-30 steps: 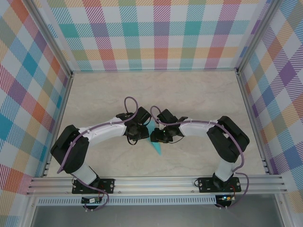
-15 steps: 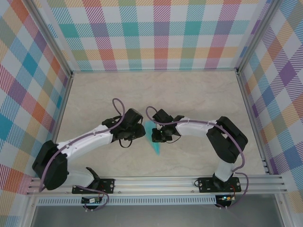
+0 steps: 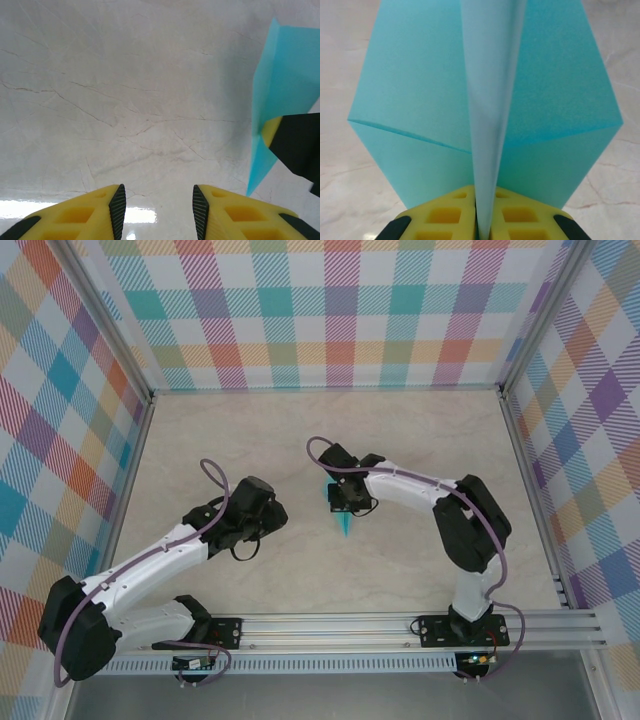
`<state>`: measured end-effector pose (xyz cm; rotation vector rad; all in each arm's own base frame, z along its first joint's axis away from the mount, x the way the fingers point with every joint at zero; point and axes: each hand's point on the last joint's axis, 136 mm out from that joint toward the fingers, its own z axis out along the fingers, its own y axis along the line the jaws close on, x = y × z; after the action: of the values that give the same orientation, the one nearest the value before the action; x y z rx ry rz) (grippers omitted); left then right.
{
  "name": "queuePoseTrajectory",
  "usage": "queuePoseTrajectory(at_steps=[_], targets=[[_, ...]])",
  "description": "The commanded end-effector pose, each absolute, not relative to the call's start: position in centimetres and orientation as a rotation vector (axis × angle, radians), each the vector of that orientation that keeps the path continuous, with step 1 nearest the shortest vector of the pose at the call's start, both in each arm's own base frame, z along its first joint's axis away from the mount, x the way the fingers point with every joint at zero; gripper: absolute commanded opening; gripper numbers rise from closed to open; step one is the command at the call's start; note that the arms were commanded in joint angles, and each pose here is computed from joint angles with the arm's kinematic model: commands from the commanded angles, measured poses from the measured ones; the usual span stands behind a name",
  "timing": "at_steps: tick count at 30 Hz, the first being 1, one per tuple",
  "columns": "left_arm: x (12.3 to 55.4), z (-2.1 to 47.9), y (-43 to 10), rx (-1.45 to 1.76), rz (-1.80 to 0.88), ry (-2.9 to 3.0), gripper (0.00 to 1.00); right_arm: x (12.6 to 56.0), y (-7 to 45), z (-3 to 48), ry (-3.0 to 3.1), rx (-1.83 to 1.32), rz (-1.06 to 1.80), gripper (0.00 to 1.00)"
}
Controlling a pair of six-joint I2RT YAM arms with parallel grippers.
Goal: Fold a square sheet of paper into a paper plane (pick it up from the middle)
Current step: Move a paper plane to the center of the table.
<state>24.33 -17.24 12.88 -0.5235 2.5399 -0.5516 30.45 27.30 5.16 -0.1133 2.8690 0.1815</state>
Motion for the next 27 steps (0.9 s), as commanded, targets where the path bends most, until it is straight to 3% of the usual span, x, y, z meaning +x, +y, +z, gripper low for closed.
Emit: queuePoseTrajectory(at_steps=[1,27], targets=[[24.4,12.8,-16.8,-0.551,-0.561,2.528,0.42,30.9,26.7,4.8,2.895,-0.148,0.093,0.13],[24.8,11.9,-17.3,-0.561,-0.574,2.554,0.44,30.1,25.1,0.3,2.981,-0.029,0.076,0.22]])
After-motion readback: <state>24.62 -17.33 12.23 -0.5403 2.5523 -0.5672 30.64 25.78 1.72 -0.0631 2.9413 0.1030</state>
